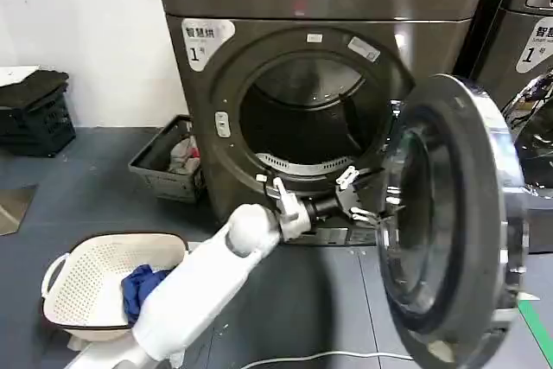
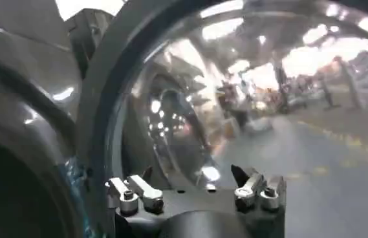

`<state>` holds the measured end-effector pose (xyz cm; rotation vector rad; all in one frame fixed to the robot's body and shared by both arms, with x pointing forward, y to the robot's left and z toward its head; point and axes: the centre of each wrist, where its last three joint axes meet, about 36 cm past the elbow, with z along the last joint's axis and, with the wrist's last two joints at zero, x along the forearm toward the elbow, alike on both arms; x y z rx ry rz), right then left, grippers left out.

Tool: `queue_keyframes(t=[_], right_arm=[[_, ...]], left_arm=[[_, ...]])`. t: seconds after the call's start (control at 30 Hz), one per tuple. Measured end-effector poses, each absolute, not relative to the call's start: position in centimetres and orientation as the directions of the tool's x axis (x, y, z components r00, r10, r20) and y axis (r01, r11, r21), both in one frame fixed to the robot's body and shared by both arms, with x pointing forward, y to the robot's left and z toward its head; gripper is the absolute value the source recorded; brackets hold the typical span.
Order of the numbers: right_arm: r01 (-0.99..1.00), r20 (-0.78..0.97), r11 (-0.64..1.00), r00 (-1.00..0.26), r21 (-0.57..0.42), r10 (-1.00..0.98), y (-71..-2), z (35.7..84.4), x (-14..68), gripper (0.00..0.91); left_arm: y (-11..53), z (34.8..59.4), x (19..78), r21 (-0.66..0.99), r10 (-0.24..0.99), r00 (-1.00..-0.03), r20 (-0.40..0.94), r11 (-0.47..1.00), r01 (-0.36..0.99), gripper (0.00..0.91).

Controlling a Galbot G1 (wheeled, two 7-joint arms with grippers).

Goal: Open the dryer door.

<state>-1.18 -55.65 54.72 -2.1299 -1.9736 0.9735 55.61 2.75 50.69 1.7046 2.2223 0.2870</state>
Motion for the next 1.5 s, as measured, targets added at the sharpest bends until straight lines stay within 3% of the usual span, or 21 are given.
queue_keyframes(t=[0.3, 0.5, 0.83, 1.23, 1.5], right_arm=[[0.802, -0.408, -0.380, 0.188, -0.462, 0.893, -57.3, 53.2, -8.2, 0.907], [0.768, -0.418, -0.446, 0.255, -0.460, 0.872, -57.7, 53.0, -11.1, 0.907], [0.747, -0.423, -0.480, 0.290, -0.460, 0.858, -57.7, 52.7, -13.1, 0.907], [0.735, -0.435, -0.498, 0.302, -0.461, 0.849, -57.8, 53.0, -14.0, 0.907], [0.737, -0.431, -0.491, 0.297, -0.465, 0.852, -57.7, 53.0, -14.1, 0.907]], left_arm=[[-1.7, 50.7, 55.9, 0.352, 0.947, -0.271, -0.172, 0.316, 0.881, 0.907], [-4.2, 51.3, 56.4, 0.348, 0.931, -0.313, -0.190, 0.362, 0.865, 0.907], [-7.3, 51.4, 56.5, 0.326, 0.894, -0.393, -0.213, 0.445, 0.834, 0.907], [-6.7, 50.1, 57.5, 0.343, 0.817, -0.552, -0.166, 0.572, 0.745, 0.907], [-6.6, 49.7, 57.5, 0.347, 0.792, -0.595, -0.138, 0.601, 0.720, 0.907]])
